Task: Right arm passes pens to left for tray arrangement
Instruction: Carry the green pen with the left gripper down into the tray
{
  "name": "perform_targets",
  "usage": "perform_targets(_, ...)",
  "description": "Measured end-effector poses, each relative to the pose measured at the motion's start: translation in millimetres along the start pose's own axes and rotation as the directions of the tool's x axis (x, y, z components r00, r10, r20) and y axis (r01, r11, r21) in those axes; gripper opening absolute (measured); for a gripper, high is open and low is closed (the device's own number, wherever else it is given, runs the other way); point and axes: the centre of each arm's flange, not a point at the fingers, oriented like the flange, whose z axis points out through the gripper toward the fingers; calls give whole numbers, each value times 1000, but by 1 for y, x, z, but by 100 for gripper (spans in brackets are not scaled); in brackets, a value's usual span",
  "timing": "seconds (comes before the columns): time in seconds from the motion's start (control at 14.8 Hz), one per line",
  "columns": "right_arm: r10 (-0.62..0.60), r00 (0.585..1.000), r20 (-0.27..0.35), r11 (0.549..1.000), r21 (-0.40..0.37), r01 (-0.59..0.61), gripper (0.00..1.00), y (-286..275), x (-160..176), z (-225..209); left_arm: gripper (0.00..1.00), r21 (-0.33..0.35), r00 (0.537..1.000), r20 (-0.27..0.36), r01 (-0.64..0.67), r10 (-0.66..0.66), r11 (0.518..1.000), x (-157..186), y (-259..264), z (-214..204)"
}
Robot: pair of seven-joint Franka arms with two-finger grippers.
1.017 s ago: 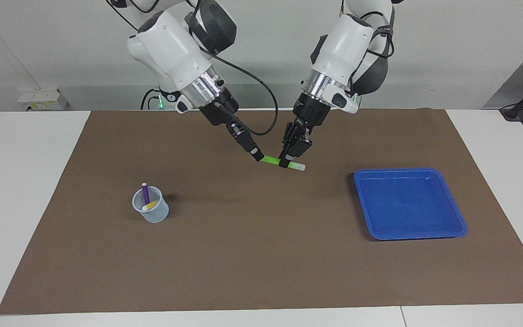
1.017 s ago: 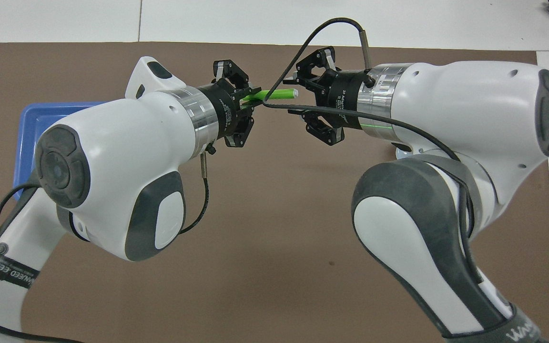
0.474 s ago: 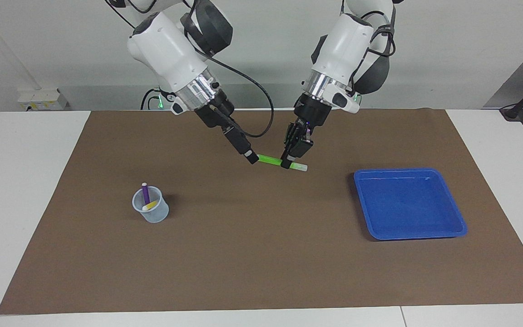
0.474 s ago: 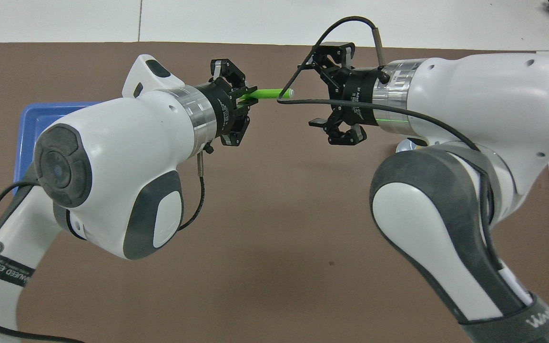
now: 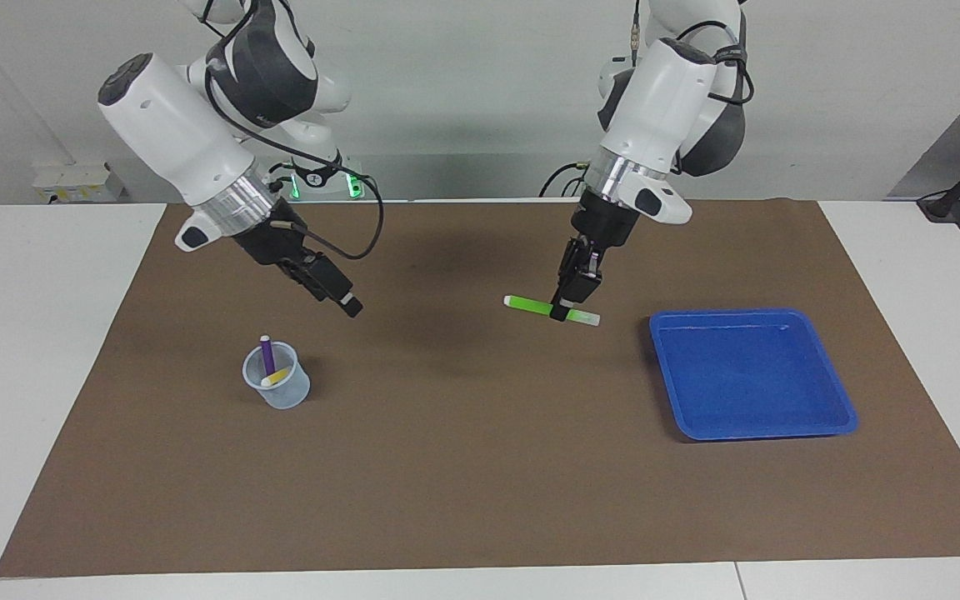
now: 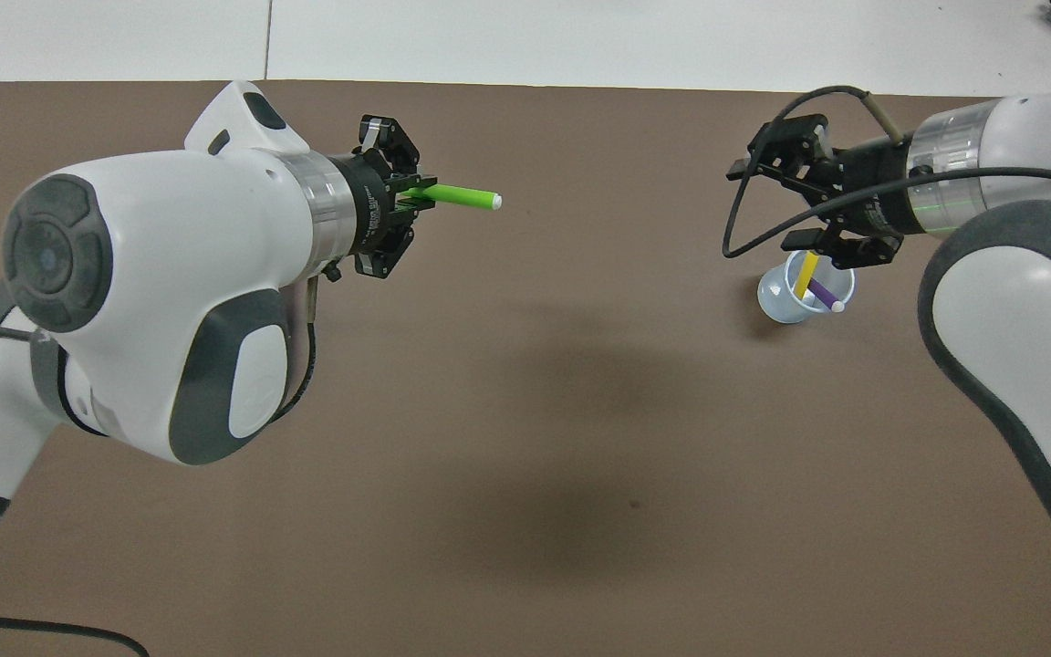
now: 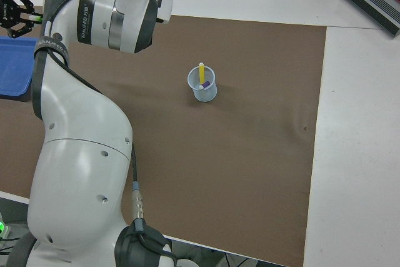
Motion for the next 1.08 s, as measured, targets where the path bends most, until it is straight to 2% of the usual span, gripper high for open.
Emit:
perform_targets(0.14, -174, 985, 2, 980, -100, 174, 99, 36, 5, 14, 18, 52, 996, -16, -82, 83, 995, 27, -1, -3)
perform_targets(0.27, -307, 951, 39, 937, -163, 309, 97, 68, 10, 27, 18, 98, 987, -16, -159, 161, 982, 47, -3, -5)
perform_targets(0.47, -454, 889, 58, 854, -256, 453, 94, 96, 16, 49, 18, 167, 955, 9, -292, 295, 942, 71, -9, -8)
perform_targets(0.54, -506, 860, 65, 816, -287, 502, 89, 102, 17, 57, 18, 190, 938, 23, -344, 346, 919, 82, -11, -11)
perform_targets(0.61, -559, 825, 78, 771, -317, 553, 89, 108, 19, 62, 18, 210, 918, 39, -393, 394, 895, 95, -14, -15)
perform_targets(0.68, -607, 789, 91, 724, -345, 597, 83, 114, 23, 65, 18, 228, 898, 55, -436, 436, 870, 110, -16, -19)
perform_targets(0.75, -648, 755, 100, 682, -364, 634, 83, 119, 29, 66, 18, 243, 877, 72, -477, 475, 844, 125, -19, -24)
perform_targets(0.81, -677, 728, 106, 653, -372, 660, 78, 124, 35, 67, 18, 256, 851, 94, -522, 516, 814, 138, -22, -29)
perform_targets(0.95, -698, 706, 121, 628, -371, 684, 74, 130, 41, 71, 18, 276, 787, 145, -615, 600, 739, 164, -30, -37)
perform_targets(1.08, -699, 702, 137, 623, -365, 692, 71, 130, 39, 77, 18, 316, 706, 180, -701, 685, 639, 194, -41, -42)
